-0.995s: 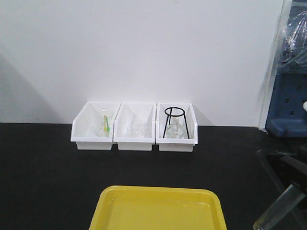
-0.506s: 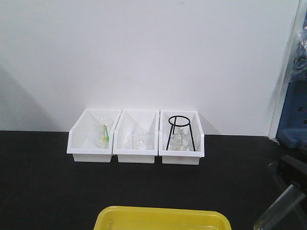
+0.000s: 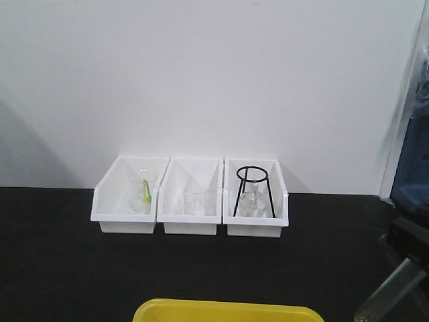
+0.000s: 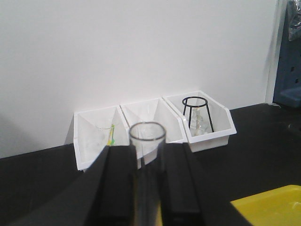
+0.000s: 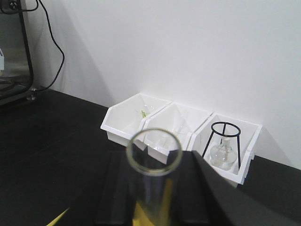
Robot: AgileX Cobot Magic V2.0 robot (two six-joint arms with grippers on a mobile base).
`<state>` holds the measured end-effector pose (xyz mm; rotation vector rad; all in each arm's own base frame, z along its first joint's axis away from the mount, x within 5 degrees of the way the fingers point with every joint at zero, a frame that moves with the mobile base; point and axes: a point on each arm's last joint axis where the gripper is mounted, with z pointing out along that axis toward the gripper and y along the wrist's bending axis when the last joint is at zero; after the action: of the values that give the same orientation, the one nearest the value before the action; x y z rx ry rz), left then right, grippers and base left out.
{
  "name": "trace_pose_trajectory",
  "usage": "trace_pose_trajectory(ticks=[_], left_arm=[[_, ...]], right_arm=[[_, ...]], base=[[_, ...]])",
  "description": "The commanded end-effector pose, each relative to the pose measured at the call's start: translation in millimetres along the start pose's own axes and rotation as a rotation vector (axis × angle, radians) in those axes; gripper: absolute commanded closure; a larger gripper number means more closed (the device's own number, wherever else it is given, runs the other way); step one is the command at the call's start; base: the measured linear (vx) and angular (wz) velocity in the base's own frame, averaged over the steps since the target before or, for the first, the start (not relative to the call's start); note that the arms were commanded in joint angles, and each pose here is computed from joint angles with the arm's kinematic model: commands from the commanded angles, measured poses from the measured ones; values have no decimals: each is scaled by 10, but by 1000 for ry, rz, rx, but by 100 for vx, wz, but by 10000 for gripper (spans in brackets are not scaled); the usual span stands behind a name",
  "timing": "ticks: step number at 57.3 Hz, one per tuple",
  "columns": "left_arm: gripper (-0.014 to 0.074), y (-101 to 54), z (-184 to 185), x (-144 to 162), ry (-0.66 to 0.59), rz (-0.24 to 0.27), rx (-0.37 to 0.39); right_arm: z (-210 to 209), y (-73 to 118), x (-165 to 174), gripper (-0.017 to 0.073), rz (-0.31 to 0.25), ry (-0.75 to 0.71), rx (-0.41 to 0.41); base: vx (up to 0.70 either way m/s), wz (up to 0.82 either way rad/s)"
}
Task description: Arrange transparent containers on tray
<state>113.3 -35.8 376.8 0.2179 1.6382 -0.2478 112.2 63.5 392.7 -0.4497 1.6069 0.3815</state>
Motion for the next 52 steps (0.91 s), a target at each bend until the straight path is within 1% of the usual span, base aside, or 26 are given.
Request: trace_pose_trajectory(ticks=[1,27,31,36,39,42,44,48,52], left_arm=[[483,-22,-30,-185,-115,-8,22],[483,-21,-29,-182,-112,-8,22],[483,-23,-9,-178,-108,-8,22],[483,-21,67,-115,-42,-11,15],[483,-29,146,-62,10,-42,19],[483,-53,239,-18,49,-98,35],[483,-94,339,13,79,-153,61],[483,-167,513,78,134,-176,98],[482,-266,705,163,204,-179,140]], right_arm=[[-37,-18,-171,502,-8,-116,18],[-26,-18,-166,502,-5,-112,17],[32,-18,-132,502,16,-78,14],[158,-18,-49,502,57,2,9],[260,-18,14,502,81,57,8],[366,-20,73,502,108,101,10],[459,-22,123,502,126,135,12],[644,-27,227,502,150,197,17],[809,-31,334,502,181,252,24]], base=[[0,0],[0,0],[0,0],[0,0],[0,0],[0,0],[0,0],[0,0],[0,0]])
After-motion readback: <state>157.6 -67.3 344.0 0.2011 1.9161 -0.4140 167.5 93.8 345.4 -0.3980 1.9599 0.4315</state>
